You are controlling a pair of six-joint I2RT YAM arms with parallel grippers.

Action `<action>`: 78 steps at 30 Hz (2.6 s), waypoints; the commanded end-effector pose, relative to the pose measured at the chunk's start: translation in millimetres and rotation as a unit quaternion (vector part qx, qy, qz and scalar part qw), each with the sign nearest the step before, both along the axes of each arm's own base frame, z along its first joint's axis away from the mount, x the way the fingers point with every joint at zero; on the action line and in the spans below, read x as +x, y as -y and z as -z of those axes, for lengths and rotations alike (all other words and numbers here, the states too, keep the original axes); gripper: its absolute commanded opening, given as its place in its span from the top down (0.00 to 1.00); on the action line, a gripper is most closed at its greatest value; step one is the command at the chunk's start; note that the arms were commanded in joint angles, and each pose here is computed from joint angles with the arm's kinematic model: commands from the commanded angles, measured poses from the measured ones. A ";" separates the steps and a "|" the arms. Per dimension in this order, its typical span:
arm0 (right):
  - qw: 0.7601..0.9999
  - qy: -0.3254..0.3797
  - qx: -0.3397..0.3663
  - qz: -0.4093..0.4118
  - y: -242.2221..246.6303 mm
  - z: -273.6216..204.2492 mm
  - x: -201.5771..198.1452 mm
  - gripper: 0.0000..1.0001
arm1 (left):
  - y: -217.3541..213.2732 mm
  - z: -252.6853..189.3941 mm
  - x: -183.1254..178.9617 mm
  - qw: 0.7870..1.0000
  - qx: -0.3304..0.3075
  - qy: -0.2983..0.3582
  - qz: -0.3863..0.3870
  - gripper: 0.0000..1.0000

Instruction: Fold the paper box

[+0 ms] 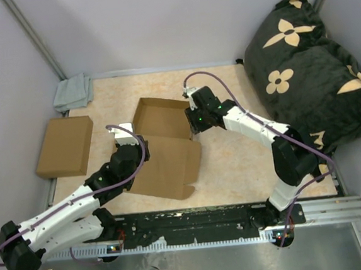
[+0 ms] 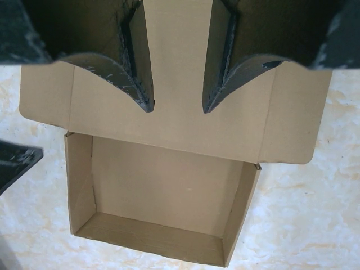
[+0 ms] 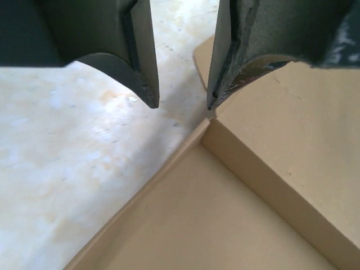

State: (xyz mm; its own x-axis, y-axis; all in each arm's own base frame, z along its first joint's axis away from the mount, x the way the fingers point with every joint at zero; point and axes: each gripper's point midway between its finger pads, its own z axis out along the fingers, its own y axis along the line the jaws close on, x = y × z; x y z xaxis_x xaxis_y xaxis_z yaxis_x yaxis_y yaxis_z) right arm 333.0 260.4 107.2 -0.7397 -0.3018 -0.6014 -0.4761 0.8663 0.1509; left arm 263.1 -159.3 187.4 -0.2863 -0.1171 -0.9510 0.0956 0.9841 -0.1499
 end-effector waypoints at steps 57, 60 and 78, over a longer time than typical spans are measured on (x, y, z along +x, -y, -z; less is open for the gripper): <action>0.955 -0.050 0.245 -0.163 -37.5 -83.3 -153.2 0.01 | 33.5 -5.5 2.6 0.998 -0.029 0.004 0.061 0.52; 0.968 -0.001 0.209 -0.137 -28.6 -92.4 -132.1 0.01 | 33.1 -6.6 1.1 0.998 -0.035 0.001 0.060 0.52; 0.971 0.057 0.133 0.193 78.1 -30.4 57.7 0.07 | 21.3 19.6 -5.8 0.997 -0.057 -0.042 0.023 0.46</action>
State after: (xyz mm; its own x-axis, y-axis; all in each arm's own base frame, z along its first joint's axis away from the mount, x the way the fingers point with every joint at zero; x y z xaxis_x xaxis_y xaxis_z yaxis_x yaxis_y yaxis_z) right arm 366.3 184.0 115.2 -0.7615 0.1454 -0.6317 -0.1707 0.8952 0.4117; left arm 254.0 -180.3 178.1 -0.3466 -0.2021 -0.9160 0.1628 0.9487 -0.2709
